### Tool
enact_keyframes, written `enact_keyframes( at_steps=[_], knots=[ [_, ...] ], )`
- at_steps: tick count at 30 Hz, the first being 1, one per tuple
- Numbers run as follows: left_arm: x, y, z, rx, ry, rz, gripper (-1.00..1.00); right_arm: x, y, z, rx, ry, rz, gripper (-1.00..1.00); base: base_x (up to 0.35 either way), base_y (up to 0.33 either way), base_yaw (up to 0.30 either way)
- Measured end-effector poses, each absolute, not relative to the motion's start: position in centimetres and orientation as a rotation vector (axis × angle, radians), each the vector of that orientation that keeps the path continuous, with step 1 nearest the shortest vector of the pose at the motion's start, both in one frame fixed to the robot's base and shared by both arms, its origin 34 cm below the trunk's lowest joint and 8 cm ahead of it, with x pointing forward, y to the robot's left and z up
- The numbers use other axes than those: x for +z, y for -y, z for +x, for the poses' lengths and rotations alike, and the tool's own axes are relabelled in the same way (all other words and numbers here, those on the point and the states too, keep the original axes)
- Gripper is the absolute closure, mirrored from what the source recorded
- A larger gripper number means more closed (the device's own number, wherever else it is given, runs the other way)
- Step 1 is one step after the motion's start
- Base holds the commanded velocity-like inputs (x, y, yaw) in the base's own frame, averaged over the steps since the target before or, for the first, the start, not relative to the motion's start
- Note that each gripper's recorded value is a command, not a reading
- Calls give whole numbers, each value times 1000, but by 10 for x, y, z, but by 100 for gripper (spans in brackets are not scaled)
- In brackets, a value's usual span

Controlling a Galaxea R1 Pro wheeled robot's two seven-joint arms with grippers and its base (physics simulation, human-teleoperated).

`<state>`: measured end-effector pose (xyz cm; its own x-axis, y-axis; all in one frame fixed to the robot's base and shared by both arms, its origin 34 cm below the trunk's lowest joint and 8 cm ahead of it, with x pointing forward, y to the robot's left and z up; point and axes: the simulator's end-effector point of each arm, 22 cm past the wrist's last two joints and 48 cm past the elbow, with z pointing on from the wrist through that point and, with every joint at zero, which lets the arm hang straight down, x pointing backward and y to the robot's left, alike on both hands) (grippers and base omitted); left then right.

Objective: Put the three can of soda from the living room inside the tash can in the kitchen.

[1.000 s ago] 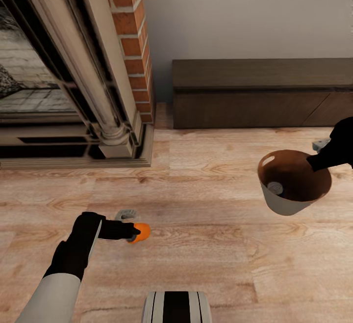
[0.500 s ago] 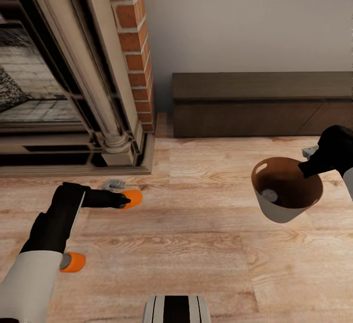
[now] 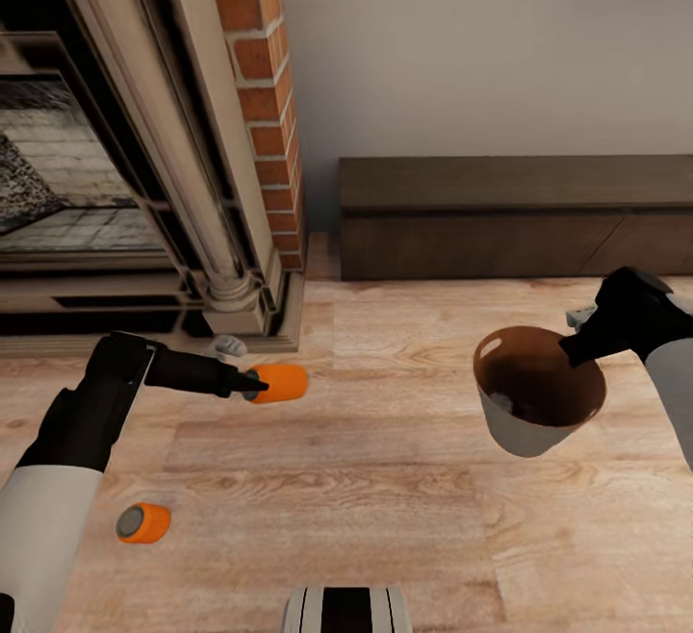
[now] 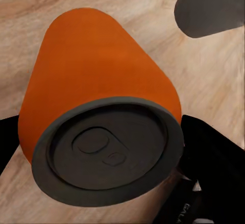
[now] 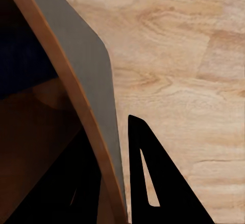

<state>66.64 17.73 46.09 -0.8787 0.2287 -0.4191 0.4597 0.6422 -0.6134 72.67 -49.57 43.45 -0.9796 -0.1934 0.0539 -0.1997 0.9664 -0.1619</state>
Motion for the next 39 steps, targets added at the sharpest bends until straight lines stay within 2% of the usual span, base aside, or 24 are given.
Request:
enact_keyframes(
  at_steps=[6,21,32,39],
  knots=[
    [512,-151,656,-1277,-2455,655,100,425,456,725,189,3052,377,100,0,0,0],
    [578,-129,682,-1275,-2354,717,100,420,396,716,40,3022,430,100,0,0,0],
    [611,-65,687,-1453,-2290,718,100,437,344,729,-41,3025,515,100,0,0,0],
    [621,-29,682,-1451,-2308,774,100,450,330,741,-52,3070,476,100,0,0,0]
  ],
)
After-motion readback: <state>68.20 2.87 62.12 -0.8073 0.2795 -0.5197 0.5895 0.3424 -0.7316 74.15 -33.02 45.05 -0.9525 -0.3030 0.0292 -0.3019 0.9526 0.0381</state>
